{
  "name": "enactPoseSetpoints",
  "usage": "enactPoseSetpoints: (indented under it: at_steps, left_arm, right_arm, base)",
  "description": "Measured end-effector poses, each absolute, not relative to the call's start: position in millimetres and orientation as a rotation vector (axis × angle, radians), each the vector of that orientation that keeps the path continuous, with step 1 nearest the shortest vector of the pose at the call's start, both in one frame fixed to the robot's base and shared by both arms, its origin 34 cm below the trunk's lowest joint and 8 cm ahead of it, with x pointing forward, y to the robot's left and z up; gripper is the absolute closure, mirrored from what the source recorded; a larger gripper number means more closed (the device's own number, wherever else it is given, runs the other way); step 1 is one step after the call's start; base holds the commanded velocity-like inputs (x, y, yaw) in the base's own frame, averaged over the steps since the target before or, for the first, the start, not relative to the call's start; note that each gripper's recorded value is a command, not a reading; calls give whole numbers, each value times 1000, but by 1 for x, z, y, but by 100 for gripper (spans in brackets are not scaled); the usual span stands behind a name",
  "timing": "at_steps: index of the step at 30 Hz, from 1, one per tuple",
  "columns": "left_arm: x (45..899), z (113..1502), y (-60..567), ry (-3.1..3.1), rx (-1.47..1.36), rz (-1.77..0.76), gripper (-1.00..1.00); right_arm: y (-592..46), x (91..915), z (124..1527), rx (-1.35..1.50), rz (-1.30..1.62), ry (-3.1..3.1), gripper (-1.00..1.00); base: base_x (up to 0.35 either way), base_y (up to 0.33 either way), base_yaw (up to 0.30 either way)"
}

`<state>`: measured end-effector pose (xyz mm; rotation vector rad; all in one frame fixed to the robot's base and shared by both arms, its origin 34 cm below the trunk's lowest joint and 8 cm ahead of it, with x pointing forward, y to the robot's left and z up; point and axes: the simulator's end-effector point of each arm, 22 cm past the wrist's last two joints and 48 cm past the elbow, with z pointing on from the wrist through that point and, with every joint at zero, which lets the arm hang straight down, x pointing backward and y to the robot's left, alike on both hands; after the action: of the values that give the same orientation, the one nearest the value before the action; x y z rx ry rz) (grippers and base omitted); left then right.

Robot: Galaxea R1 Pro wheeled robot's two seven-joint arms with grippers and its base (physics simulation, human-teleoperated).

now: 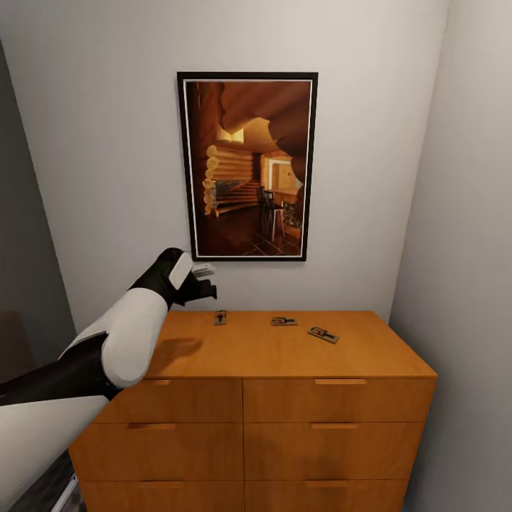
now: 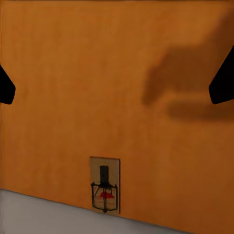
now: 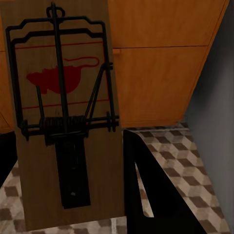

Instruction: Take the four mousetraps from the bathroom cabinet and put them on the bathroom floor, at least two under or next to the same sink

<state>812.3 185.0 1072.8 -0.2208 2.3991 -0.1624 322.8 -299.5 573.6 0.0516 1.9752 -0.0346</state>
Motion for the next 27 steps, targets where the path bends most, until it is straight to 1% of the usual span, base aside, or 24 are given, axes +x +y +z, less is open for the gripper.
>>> enactPoseSetpoints:
  at_steps: [8,12,17,27]
  left_arm:
    - [812,1071,189,2403,-242,-159,-100]
    - [808,1068,211,2415,-290,-37,-100]
    - [804,1066,226,2422,-329,54,-100]
    - [800,1065,236,2426,-350,110,-100]
  right_arm:
    - [-299,323,574,50,-34,1975,100]
    - [-299,323,574,50,-34,1975,100]
    - [-299,323,574,50,-34,1975,100]
    - [-299,323,574,49,-32,1975,100]
  base:
    - [0,0,0]
    - [0,0,0]
    - [0,0,0]
    - [0,0,0]
